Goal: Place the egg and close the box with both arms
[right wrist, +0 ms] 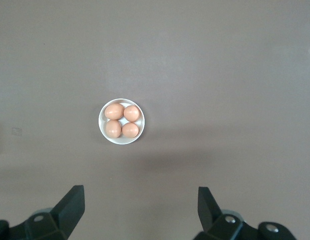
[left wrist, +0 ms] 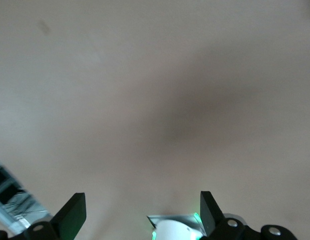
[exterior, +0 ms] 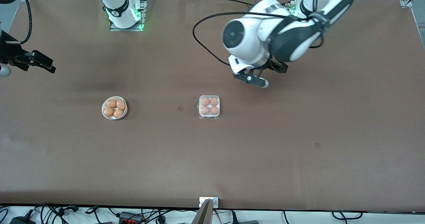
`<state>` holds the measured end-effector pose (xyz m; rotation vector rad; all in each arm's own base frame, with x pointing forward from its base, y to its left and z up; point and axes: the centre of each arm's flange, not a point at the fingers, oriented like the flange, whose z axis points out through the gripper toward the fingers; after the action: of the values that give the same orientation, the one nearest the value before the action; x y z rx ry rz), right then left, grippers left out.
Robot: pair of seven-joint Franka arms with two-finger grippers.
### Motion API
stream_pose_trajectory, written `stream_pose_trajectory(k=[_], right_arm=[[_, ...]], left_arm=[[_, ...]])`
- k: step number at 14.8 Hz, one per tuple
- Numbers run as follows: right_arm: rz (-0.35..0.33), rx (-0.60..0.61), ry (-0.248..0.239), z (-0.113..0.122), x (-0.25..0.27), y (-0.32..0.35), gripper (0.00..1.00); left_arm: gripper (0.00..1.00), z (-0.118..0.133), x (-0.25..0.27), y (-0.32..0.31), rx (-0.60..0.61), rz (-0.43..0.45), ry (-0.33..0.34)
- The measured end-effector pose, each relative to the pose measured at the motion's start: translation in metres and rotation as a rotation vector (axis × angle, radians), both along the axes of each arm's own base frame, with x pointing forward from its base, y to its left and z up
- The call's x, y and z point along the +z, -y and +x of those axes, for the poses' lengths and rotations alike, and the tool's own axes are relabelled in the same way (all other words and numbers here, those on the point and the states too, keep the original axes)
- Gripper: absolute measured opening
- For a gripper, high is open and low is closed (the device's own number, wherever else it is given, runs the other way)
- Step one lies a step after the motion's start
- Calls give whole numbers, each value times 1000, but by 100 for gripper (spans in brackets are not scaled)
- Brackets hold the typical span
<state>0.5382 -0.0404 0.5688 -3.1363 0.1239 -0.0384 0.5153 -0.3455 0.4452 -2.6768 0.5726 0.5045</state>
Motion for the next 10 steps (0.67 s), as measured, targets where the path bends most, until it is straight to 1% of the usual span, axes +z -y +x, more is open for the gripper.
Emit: stream_pose_trajectory(k=[2, 4, 6, 7, 8, 10], right_arm=[[0, 1, 3, -6, 0, 0, 100], [0, 1, 9, -8, 3, 0, 100], [0, 1, 11, -10, 5, 0, 100], [0, 1, 10, -10, 5, 0, 100], [0, 1, 8, -10, 4, 0, 100], [1, 3, 5, -10, 3, -1, 100]], left_arm=[[100, 16, 17, -32, 71, -70, -58], [100, 25, 32, -63, 163, -139, -124], [100, 37, 48, -103, 225, -207, -159], [100, 43, 56, -126, 252, -225, -153], [100, 49, 65, -151, 284, -232, -132], [100, 61, 82, -196, 341, -241, -47]])
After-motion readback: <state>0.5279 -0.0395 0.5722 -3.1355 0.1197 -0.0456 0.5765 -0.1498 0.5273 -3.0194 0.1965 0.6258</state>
